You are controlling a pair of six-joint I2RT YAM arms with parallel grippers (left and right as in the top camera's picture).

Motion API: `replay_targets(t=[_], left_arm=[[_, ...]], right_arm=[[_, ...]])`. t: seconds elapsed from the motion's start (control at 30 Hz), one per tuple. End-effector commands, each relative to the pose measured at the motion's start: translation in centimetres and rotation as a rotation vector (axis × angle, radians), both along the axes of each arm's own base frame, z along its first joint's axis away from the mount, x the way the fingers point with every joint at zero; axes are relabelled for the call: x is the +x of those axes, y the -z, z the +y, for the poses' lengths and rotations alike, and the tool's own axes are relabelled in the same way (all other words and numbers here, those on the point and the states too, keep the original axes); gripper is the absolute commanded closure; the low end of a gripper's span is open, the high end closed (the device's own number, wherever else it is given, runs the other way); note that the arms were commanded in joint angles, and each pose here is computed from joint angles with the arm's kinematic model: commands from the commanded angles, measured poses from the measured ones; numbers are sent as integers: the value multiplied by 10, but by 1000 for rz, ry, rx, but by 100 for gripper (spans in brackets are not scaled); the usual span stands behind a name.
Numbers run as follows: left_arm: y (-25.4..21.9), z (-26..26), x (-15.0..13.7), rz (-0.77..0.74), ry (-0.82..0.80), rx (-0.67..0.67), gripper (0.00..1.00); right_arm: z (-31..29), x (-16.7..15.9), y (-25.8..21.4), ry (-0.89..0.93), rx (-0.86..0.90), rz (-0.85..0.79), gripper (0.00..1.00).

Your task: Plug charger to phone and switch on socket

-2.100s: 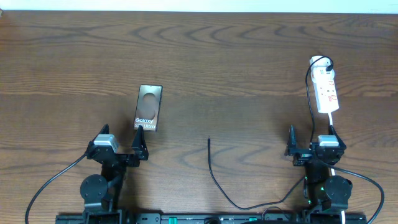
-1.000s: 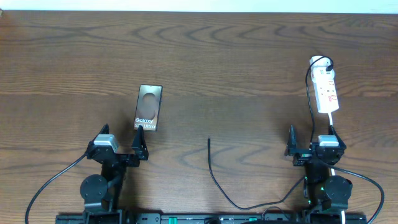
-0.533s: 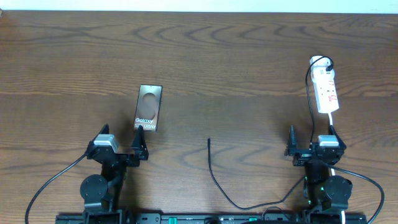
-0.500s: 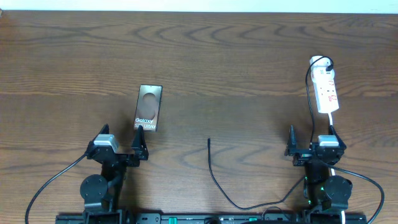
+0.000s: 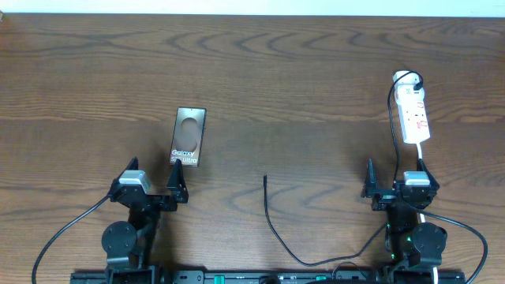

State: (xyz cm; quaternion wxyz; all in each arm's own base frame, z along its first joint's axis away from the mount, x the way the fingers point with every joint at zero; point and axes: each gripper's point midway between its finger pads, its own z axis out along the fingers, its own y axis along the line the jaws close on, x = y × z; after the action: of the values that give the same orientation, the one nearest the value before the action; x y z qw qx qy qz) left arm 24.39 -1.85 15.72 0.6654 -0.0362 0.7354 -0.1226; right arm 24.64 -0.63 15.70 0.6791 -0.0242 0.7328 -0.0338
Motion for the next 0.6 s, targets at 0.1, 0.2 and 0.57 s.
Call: replay_targets(t=[0.1,0.2,0.57], left_arm=[[15,-2,-1,44,14,13,2],[15,-2,-1,44,14,13,2],[10,-3,-1,30,15,13,2]], right_arm=[[0,0,0,-1,-10,-1,1],[0,0,0,-1,-10,-1,1],[0,0,0,-1,-10,-1,1]])
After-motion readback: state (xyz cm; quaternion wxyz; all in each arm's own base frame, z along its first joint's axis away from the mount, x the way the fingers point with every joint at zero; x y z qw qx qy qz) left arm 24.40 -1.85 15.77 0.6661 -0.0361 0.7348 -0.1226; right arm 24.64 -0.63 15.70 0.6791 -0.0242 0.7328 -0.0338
